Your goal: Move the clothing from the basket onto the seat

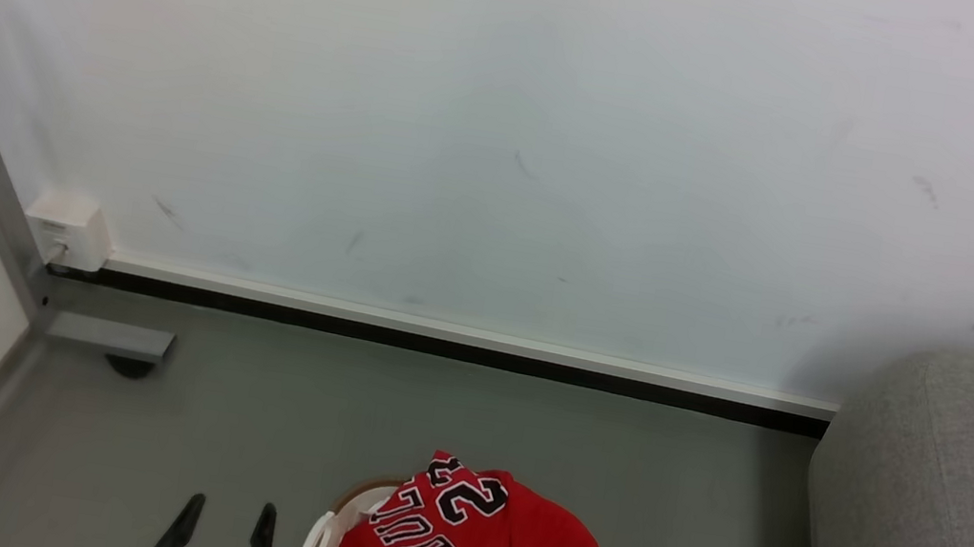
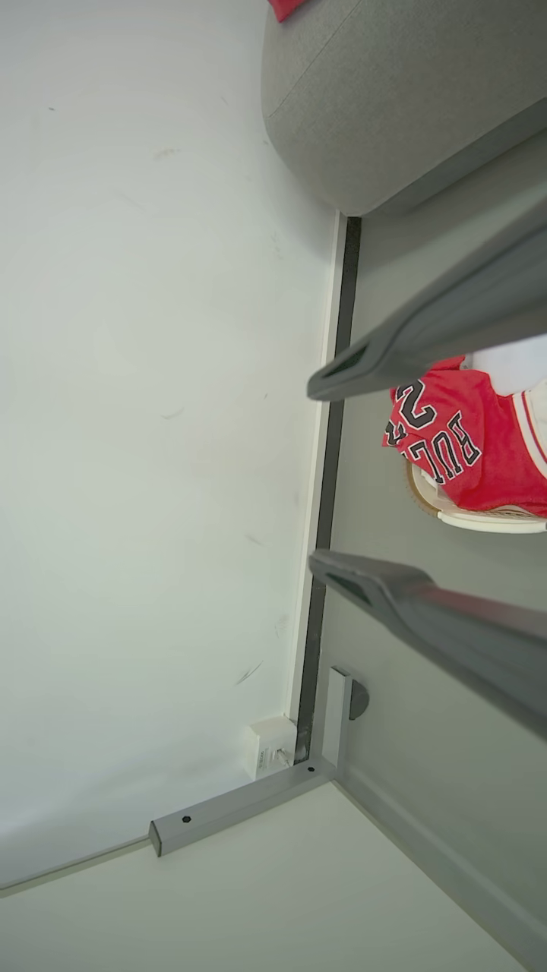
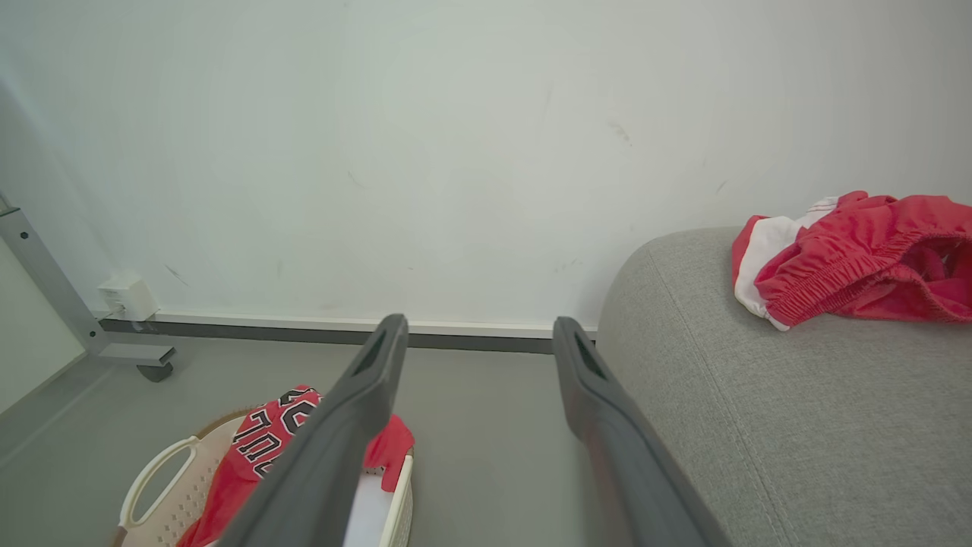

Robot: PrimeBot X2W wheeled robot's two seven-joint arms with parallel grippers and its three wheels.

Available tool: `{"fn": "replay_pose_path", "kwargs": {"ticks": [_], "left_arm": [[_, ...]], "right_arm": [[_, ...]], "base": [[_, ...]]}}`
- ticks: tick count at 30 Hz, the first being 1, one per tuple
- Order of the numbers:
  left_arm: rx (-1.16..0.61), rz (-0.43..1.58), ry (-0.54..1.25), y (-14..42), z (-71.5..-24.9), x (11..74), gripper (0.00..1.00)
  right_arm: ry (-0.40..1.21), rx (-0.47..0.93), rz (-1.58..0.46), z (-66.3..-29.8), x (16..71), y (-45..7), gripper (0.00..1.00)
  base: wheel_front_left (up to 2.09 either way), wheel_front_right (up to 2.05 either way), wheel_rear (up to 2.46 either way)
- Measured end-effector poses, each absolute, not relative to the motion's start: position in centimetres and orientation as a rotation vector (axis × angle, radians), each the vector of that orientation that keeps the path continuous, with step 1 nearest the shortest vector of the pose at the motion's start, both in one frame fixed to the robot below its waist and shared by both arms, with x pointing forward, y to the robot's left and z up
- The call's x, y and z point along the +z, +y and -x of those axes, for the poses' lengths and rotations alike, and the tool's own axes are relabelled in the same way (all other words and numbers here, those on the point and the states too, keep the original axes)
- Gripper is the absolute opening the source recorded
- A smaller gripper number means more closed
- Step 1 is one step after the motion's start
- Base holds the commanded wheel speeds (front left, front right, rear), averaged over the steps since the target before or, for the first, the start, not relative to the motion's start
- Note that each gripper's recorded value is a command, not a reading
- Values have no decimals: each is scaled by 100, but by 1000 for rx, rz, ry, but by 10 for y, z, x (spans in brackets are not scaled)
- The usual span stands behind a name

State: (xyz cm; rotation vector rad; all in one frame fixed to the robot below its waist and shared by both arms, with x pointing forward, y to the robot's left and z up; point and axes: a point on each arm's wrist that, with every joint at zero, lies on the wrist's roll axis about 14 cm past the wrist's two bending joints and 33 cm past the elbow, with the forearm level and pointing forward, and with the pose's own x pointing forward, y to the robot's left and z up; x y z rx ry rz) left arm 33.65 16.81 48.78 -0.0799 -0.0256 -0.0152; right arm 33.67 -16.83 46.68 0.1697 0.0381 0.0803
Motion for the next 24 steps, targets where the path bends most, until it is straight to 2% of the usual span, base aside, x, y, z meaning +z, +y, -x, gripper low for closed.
{"fn": "replay_pose_path", "kwargs": {"ticks": [11, 21, 24], "left_arm": [[-94, 78, -20, 145, -350, 488, 100], [-293, 45, 41, 81, -393, 474, 100], [-355, 36, 82, 60, -418, 464, 100]], "right_arm": [[24, 45, -177, -334, 470, -179, 100], [20, -55, -171, -333, 469, -209, 100], [15, -77, -170, -345, 471, -217, 100]], "base": [[0, 0, 0], [0, 0, 0], [0, 0, 0]]}}
